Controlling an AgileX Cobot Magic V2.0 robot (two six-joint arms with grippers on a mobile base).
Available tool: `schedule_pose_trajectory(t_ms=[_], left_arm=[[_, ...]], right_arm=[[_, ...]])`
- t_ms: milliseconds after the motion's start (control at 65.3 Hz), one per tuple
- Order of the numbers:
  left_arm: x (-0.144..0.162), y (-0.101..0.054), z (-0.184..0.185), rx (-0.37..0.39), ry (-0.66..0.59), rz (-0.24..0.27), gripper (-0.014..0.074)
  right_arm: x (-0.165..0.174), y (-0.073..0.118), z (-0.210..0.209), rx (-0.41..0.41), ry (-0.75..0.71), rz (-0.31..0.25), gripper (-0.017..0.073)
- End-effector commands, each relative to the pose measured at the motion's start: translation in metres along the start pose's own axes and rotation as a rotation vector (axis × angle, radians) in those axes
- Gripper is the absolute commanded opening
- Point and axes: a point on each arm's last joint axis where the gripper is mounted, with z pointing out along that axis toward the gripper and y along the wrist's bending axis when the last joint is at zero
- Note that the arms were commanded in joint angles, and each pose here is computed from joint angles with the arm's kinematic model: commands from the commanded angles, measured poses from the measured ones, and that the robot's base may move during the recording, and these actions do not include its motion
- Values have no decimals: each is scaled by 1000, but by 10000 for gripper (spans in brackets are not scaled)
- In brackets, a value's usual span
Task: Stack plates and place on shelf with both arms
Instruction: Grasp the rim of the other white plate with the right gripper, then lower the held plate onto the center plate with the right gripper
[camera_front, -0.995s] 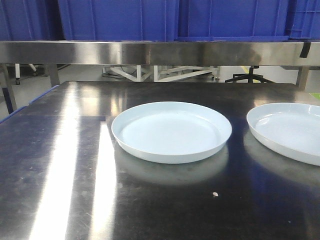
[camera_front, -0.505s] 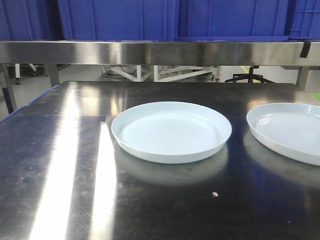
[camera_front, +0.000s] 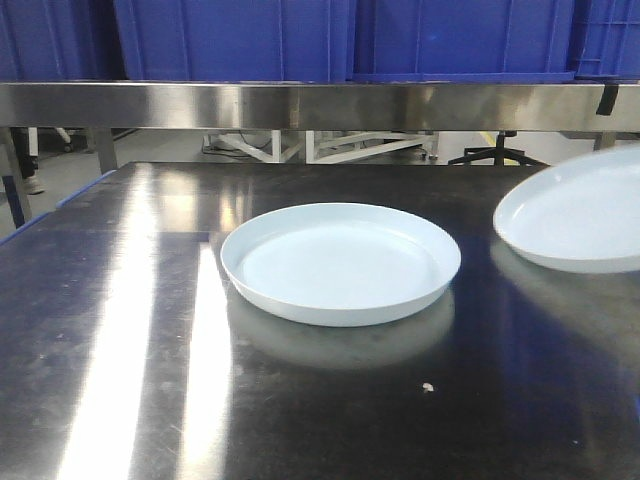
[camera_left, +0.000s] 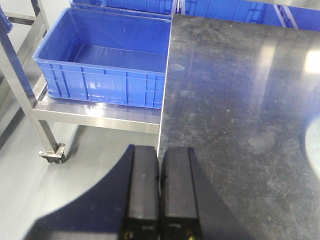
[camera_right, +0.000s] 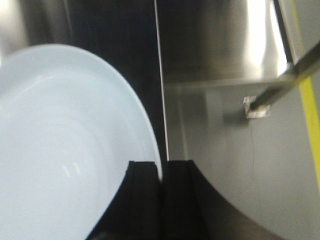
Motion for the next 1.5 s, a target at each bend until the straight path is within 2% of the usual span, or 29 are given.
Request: schedule_pose_trajectory(t_ms=[0, 92, 184, 429, 521, 643, 904, 980, 1118, 1195, 1486], left_arm=[[-16, -3, -4, 21, -104, -2, 85], [-16, -3, -4, 21, -104, -2, 85], [-16, -3, -4, 21, -104, -2, 85], [-16, -3, -4, 21, -104, -2, 85], [-16, -3, -4, 21, -104, -2, 85], [-16, -3, -4, 21, -104, -2, 85], [-16, -3, -4, 21, -104, -2, 85], [-16, -3, -4, 21, -104, -2, 85], [-16, -3, -4, 21, -104, -2, 85], [-16, -3, -4, 21, -104, -2, 85], [-16, -3, -4, 21, -104, -2, 85]], right_arm=[[-36, 6, -39, -26, -192, -26, 48], [-47, 18, -55, -63, -241, -40, 48], [-52, 40, -64, -123, -253, -71, 48], [-41, 123, -59, -323, -214, -231, 48], [-35, 148, -52, -369, -188, -277, 48], [-26, 172, -40, -402, -148, -322, 48], [-7, 196, -20, -422, -73, -377, 58], [0, 200, -14, -416, -36, -392, 146], [9, 202, -5, -395, 27, -412, 387], [13, 203, 0, -387, 53, -417, 456], [27, 207, 20, -374, 144, -404, 443]])
